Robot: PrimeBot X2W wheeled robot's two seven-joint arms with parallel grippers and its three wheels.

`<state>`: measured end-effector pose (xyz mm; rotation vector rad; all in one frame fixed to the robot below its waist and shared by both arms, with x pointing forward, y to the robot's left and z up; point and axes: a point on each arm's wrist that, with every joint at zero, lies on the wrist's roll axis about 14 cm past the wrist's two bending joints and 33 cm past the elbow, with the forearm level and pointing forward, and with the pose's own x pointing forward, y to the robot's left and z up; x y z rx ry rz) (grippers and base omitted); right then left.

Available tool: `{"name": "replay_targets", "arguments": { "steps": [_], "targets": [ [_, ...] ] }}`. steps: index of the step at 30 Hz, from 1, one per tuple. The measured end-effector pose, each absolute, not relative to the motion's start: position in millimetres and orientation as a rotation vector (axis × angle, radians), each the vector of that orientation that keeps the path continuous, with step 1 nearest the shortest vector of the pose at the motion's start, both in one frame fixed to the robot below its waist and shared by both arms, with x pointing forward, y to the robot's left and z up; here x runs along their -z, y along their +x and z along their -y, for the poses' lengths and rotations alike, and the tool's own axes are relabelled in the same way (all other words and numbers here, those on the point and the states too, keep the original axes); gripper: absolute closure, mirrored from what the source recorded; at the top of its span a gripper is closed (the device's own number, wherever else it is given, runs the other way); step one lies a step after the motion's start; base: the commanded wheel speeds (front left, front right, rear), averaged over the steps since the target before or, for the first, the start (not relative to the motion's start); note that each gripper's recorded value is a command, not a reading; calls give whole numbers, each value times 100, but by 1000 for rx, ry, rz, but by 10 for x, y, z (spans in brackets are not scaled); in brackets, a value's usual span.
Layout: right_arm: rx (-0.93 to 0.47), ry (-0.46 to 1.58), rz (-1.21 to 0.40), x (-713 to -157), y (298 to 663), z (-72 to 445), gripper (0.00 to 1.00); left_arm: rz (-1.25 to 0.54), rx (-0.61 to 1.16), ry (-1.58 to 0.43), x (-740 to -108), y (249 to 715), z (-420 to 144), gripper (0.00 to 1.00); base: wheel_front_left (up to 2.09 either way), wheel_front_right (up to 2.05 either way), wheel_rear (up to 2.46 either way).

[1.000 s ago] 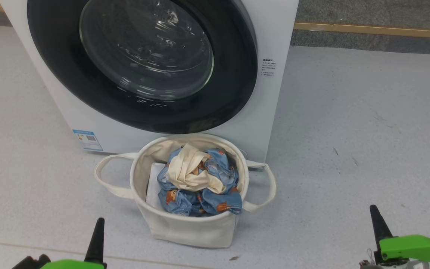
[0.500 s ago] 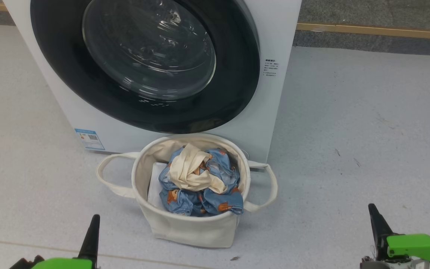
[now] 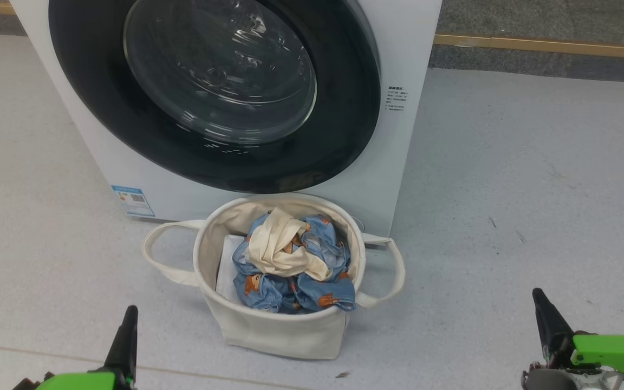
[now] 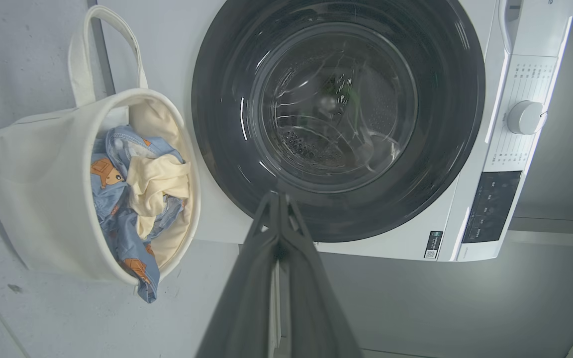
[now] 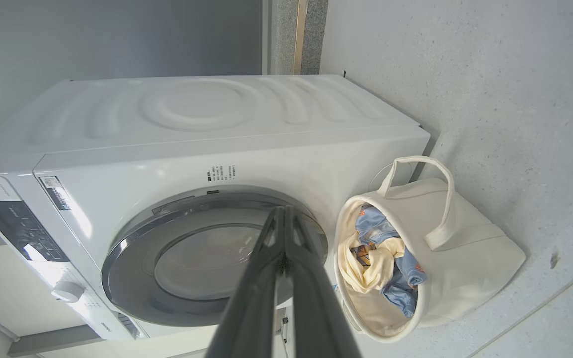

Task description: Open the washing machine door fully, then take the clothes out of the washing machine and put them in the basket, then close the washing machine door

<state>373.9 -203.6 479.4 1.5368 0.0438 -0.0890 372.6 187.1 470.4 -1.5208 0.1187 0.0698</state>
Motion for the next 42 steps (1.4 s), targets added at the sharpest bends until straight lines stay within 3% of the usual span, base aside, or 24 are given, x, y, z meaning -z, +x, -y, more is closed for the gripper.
{"name": "replay_targets", "arguments": {
  "steps": [42],
  "targets": [
    [85, 1584, -45, -4792, 3742, 2044, 100, -89, -57, -1572, -4776, 3759, -1899, 100, 0, 0, 0]
  ]
}}
